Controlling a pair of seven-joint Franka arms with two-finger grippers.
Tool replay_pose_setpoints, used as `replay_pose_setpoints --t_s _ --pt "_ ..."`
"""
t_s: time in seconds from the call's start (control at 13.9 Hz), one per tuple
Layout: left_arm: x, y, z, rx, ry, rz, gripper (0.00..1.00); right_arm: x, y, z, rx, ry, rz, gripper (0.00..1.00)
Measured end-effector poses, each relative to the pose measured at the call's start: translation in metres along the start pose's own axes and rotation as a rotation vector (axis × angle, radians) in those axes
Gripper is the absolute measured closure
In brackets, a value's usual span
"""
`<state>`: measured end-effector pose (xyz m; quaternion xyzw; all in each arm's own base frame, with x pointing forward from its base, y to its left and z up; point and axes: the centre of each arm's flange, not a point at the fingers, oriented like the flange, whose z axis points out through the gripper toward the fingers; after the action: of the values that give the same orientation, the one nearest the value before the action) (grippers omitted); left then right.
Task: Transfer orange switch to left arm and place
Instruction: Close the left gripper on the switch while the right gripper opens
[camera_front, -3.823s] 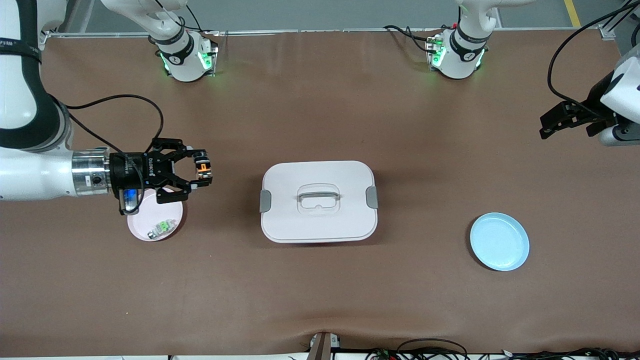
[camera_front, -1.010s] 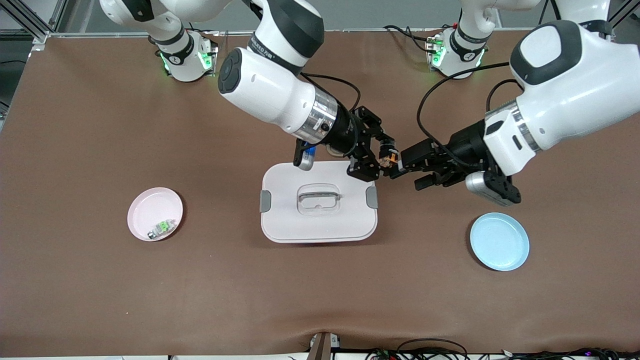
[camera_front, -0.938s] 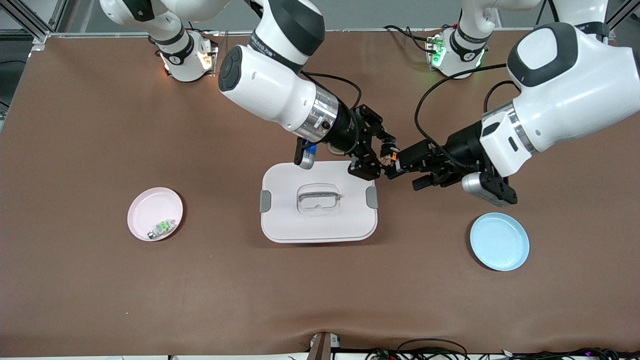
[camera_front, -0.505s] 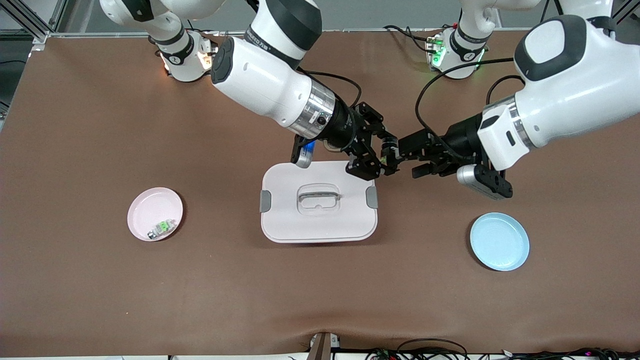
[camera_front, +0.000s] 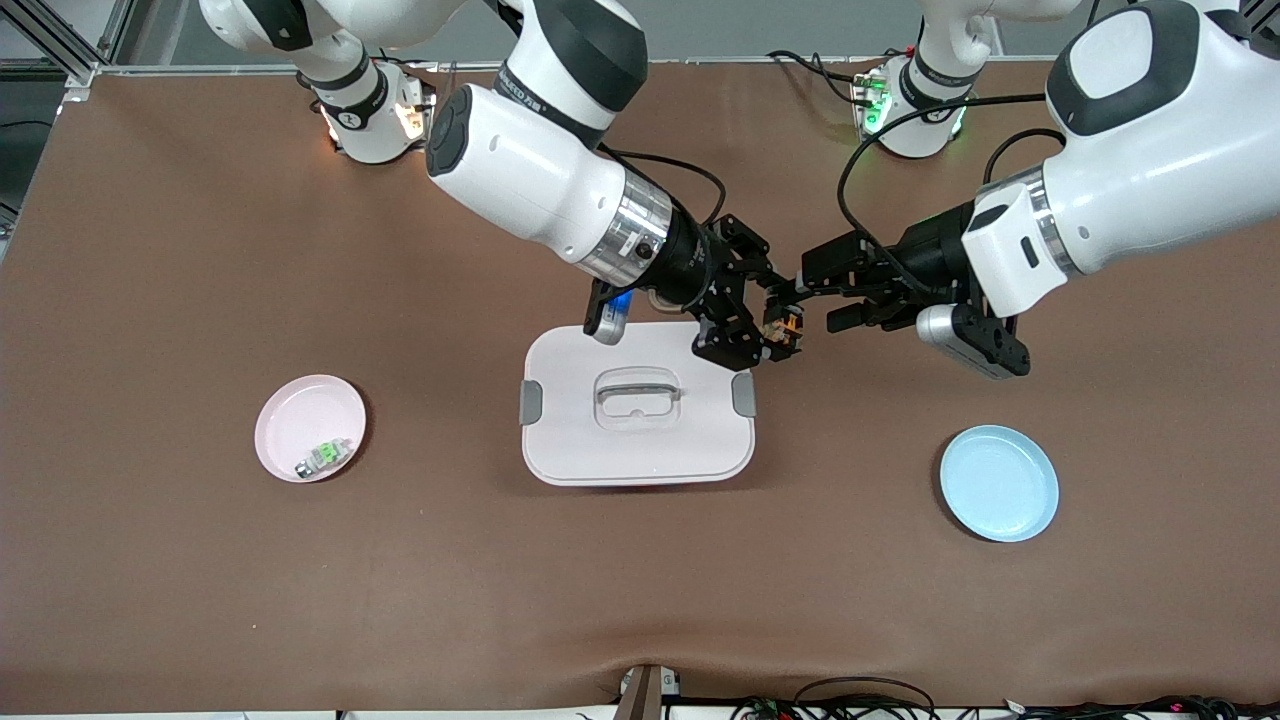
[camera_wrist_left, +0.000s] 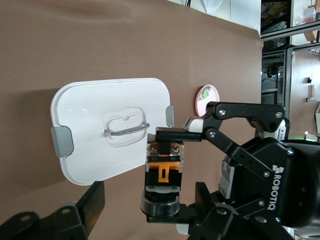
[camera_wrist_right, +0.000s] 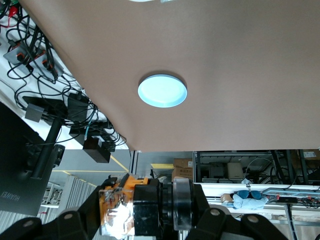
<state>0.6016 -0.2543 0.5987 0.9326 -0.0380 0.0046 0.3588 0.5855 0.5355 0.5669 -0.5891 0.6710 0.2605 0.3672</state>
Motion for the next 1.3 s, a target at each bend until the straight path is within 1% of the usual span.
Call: replay_pose_setpoints --t_s 0.14,0.22,0.36,0.65,0.72,0.94,1.01,1.3 --pt "0.0009 -0.0016 0.0031 0.001 -0.005 -0.003 0.20 -0.0014 0.0002 -0.0007 0.002 -0.003 0.003 0.27" --pt "0.0011 -0.0018 0.0038 0.001 -0.005 -0.003 0.22 -0.0022 0.0004 -0.0010 0.003 -0.005 0.007 0.27" --pt "0.0010 -0.0017 0.0040 0.001 -0.006 -0.003 0.23 -0.0047 0.0004 -0.0028 0.008 -0.012 0.014 0.27" --pt "0.0024 0.0000 0.0088 -0.002 0.000 -0.001 0.26 -0.0080 0.0001 -0.0039 0.032 -0.033 0.044 0.27" --pt "0.0030 0.0005 0.0102 -0.007 0.002 -0.002 0.29 -0.0079 0.0002 -0.0034 0.032 -0.033 0.050 0.27" --pt "0.0024 0.0051 0.0107 -0.018 0.005 0.007 0.60 -0.0045 0.0009 0.0027 0.028 -0.030 0.057 0.27" --pt "0.0025 0.0049 0.0107 -0.019 0.005 0.021 0.63 -0.0046 0.0009 0.0028 0.028 -0.031 0.059 0.27" --pt "0.0027 0.0046 0.0101 -0.018 0.006 0.023 0.63 -0.0051 0.0007 0.0030 0.029 -0.032 0.058 0.27"
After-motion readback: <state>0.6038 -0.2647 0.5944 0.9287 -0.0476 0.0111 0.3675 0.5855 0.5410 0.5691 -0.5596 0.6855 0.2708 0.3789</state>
